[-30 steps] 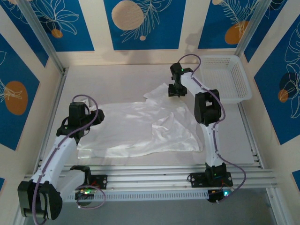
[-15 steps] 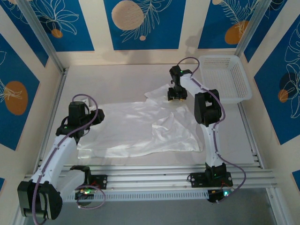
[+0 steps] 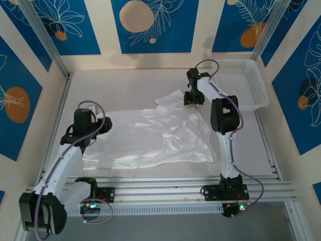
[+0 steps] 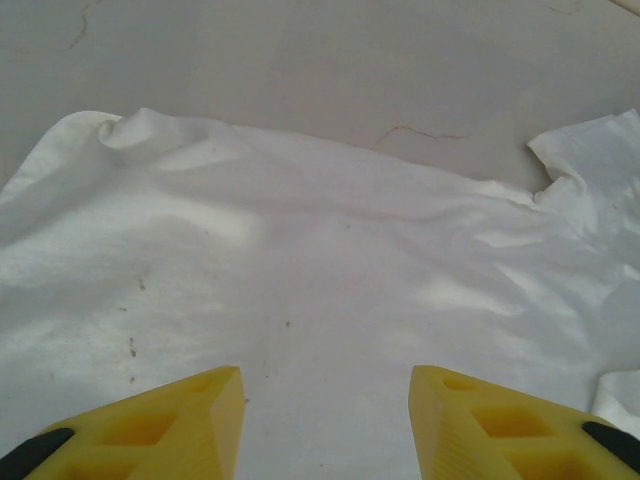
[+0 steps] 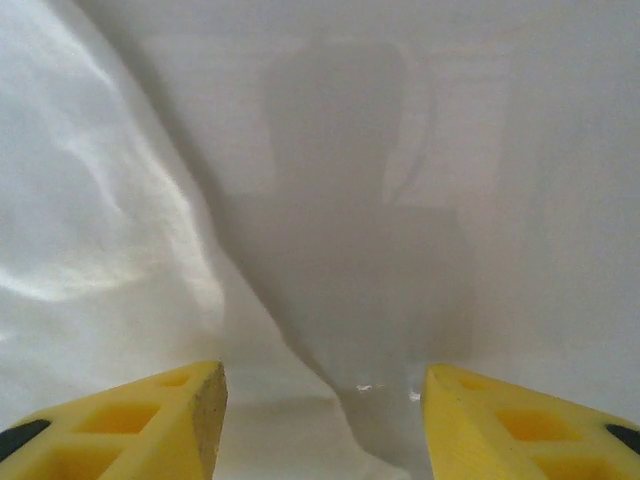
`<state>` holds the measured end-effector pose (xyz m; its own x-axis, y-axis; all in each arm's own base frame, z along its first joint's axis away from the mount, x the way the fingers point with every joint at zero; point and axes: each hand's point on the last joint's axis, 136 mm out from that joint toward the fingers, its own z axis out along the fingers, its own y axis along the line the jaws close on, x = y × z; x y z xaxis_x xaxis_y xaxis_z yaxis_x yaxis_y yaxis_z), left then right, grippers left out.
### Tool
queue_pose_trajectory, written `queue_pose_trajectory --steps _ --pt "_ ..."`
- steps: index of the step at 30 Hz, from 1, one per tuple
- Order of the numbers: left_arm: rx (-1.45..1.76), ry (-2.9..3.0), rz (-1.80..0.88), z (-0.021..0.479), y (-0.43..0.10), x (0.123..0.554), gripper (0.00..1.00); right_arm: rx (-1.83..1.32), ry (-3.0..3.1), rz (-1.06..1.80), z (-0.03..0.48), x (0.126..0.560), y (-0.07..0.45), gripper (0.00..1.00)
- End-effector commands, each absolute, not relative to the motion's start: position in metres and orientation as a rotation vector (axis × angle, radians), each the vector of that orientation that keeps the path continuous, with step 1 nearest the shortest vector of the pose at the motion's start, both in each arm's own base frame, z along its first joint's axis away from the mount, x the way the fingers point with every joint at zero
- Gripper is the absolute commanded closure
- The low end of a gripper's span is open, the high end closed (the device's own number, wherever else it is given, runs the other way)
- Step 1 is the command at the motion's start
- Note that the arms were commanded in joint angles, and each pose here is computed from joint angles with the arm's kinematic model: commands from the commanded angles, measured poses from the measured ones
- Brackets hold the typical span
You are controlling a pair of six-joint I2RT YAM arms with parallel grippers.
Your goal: Fold the inside-out t-shirt
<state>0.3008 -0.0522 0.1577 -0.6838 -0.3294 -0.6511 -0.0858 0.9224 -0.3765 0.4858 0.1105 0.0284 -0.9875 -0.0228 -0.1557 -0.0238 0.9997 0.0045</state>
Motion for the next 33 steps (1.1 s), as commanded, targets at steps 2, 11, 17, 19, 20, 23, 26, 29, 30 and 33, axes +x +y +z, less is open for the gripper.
queue_pose_trajectory --steps 2,11,17,19,20,23,26,29,30,33 --pt "-0.268 2.292 -0.414 0.167 -0.054 0.303 0.53 -0.071 3.055 0.043 0.012 0.470 0.127 0.50" --pt "-0.269 2.292 -0.411 0.167 -0.053 0.304 0.53 -0.062 3.108 0.018 -0.004 0.463 0.131 0.59" --pt "-0.309 2.300 -0.381 0.166 -0.048 0.311 0.50 -0.119 3.009 0.055 0.038 0.484 0.137 0.91" --pt "-0.359 2.337 -0.334 0.165 -0.040 0.320 0.50 -0.135 2.938 0.084 0.065 0.494 0.140 0.97" --pt "-0.384 2.372 -0.307 0.163 -0.036 0.325 0.50 -0.127 2.902 0.108 0.079 0.498 0.141 0.99" --pt "-0.484 2.459 -0.221 0.159 -0.018 0.344 0.51 -0.060 2.812 0.187 0.111 0.502 0.139 1.00" --pt "-0.539 2.489 -0.193 0.151 -0.003 0.366 0.51 0.014 2.754 0.284 0.121 0.497 0.138 1.00" --pt "-0.528 2.552 -0.140 0.135 0.008 0.385 0.50 0.051 2.752 0.334 0.117 0.488 0.137 1.00" --pt "-0.520 2.581 -0.109 0.128 0.014 0.391 0.50 0.057 2.758 0.347 0.115 0.485 0.138 1.00" --pt "-0.489 2.677 -0.016 0.106 0.028 0.404 0.49 0.057 2.770 0.379 0.109 0.478 0.141 1.00"
